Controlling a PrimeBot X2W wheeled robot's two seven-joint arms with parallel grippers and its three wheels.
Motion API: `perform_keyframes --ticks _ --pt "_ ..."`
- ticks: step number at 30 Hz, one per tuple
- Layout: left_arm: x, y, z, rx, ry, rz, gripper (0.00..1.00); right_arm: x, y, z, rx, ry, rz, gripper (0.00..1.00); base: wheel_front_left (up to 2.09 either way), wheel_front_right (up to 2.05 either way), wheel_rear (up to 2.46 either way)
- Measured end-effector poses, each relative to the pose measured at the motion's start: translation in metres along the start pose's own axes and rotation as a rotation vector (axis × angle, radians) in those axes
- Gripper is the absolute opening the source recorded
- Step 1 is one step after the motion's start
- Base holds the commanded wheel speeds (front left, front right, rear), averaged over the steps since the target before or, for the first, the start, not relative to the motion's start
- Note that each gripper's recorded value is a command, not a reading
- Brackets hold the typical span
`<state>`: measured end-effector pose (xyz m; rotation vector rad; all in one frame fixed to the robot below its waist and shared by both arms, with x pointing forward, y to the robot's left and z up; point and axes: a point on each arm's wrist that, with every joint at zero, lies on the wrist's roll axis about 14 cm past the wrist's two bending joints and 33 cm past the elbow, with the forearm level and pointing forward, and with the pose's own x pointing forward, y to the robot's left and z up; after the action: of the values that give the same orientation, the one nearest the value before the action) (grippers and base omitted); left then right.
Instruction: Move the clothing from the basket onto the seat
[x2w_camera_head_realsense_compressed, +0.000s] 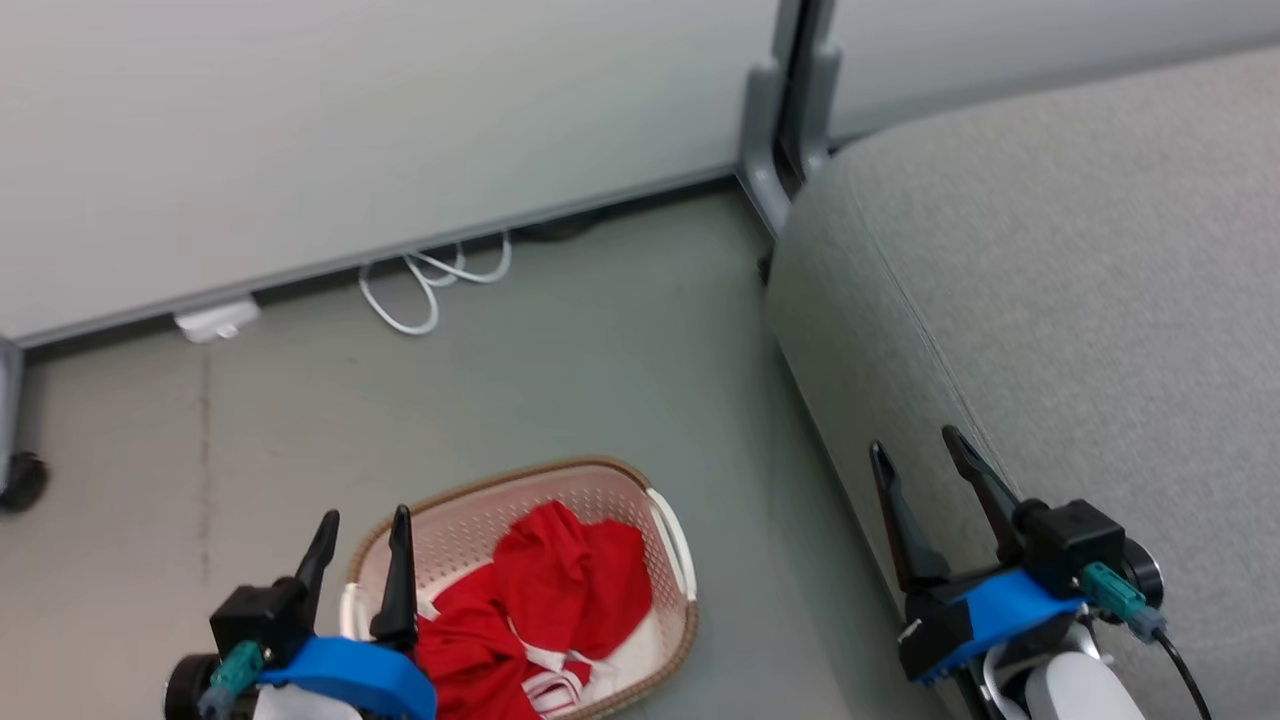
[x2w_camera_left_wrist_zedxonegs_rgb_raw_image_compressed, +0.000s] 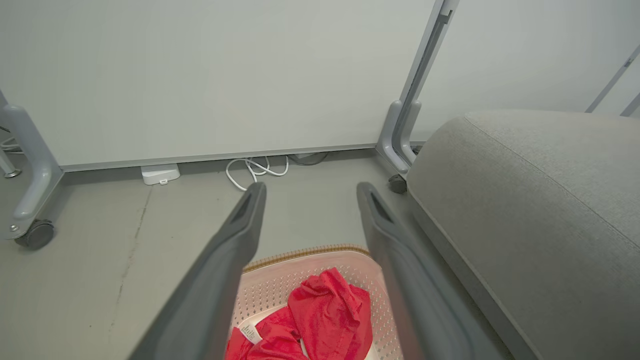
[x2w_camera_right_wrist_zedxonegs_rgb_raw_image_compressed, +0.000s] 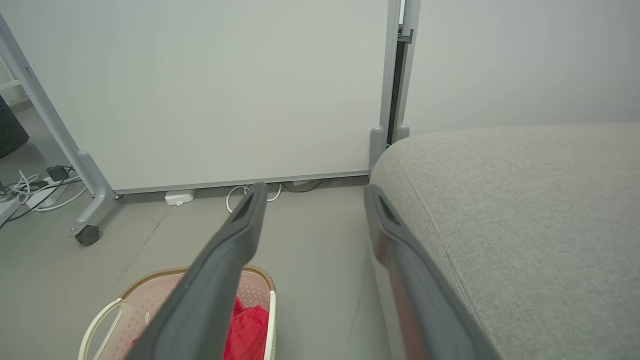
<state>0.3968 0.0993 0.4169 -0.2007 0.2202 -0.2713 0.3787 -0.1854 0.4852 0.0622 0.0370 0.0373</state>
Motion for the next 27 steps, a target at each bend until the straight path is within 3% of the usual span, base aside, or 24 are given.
perform_keyframes --ticks 7,13,27 --pt "0.053 -0.002 -0.045 0.037 0.170 -0.072 1.00 0.020 -0.011 -0.018 0.030 0.032 -0.026 1.00 0.00 0.00 0.00" --pt "0.091 -0.007 -0.102 0.043 0.341 -0.132 1.00 0.032 -0.022 -0.055 0.064 0.119 -0.056 1.00 0.00 0.00 0.00" --pt "0.142 -0.020 -0.224 0.016 0.671 -0.214 1.00 0.047 -0.034 -0.113 0.132 0.260 -0.096 1.00 0.00 0.00 0.00"
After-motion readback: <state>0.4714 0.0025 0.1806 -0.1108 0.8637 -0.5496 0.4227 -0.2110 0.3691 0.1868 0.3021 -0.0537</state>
